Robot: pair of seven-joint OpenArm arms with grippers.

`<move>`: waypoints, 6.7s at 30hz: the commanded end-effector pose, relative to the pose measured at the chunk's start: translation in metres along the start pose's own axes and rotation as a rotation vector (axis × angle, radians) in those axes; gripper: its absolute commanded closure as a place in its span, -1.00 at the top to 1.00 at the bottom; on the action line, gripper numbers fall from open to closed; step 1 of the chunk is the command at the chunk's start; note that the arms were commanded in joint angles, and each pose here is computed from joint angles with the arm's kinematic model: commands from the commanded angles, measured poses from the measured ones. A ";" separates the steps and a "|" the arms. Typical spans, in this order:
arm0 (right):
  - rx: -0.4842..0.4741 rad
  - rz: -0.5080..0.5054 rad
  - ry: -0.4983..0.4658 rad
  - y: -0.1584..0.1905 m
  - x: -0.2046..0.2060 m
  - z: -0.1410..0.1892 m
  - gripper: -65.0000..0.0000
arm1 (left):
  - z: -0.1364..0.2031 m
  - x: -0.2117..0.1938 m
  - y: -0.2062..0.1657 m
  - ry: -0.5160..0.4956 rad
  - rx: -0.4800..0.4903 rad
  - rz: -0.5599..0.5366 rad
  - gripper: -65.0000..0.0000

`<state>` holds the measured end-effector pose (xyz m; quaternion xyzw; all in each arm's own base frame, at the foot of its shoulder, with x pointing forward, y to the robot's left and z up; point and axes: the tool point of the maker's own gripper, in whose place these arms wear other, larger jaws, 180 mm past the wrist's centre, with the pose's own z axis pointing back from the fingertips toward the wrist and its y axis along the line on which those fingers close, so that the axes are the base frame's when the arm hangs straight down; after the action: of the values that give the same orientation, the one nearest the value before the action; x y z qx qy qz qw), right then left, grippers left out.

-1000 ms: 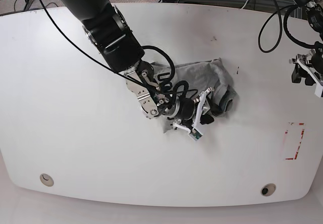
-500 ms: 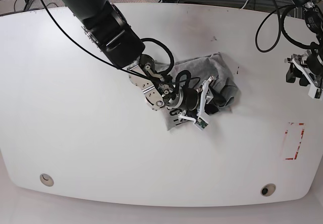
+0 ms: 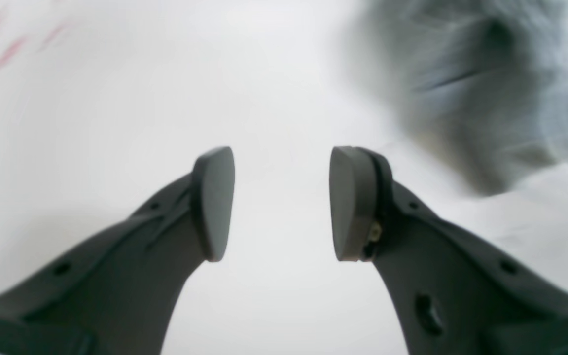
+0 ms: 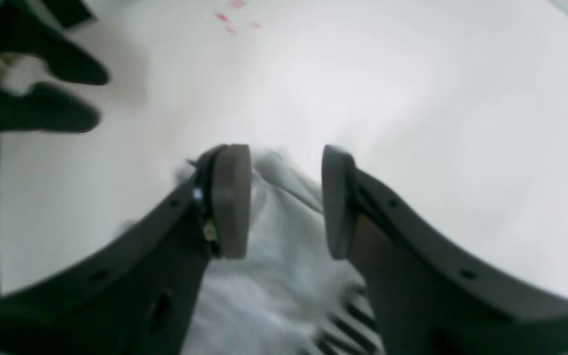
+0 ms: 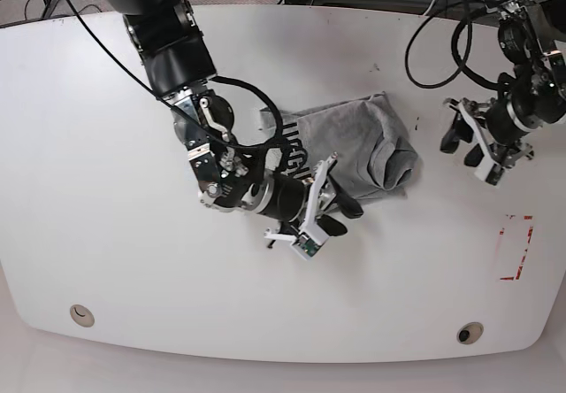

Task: Fold the T-shirt properly
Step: 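Grasp the shirt's printed edge with both grippers and lift it, then release the right gripper and grasp the folded shirt with the left gripper, then carry the folded shirt with the left gripper to the table's edge, then open the left gripper and release the shirt at the table edge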

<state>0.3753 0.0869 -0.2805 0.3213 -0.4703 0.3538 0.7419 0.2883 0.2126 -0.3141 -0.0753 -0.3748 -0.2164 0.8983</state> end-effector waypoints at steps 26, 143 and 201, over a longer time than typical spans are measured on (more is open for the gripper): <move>-0.102 -0.134 -0.018 -0.072 -0.061 -0.021 -0.31 | -0.093 0.017 -0.158 0.085 -0.266 -0.173 -0.10; -0.525 0.022 0.041 -0.067 -0.070 0.184 -0.30 | -0.144 -0.081 0.006 0.223 0.155 -0.089 0.19; -0.587 0.085 0.019 -0.065 -0.112 0.195 -0.31 | -0.020 0.032 0.055 -0.234 0.335 -0.273 0.18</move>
<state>0.3010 -0.1214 -0.3249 0.0752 -0.5436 0.2461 0.7989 0.3417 0.2579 -0.3142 0.1085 -0.4774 -0.2685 0.8296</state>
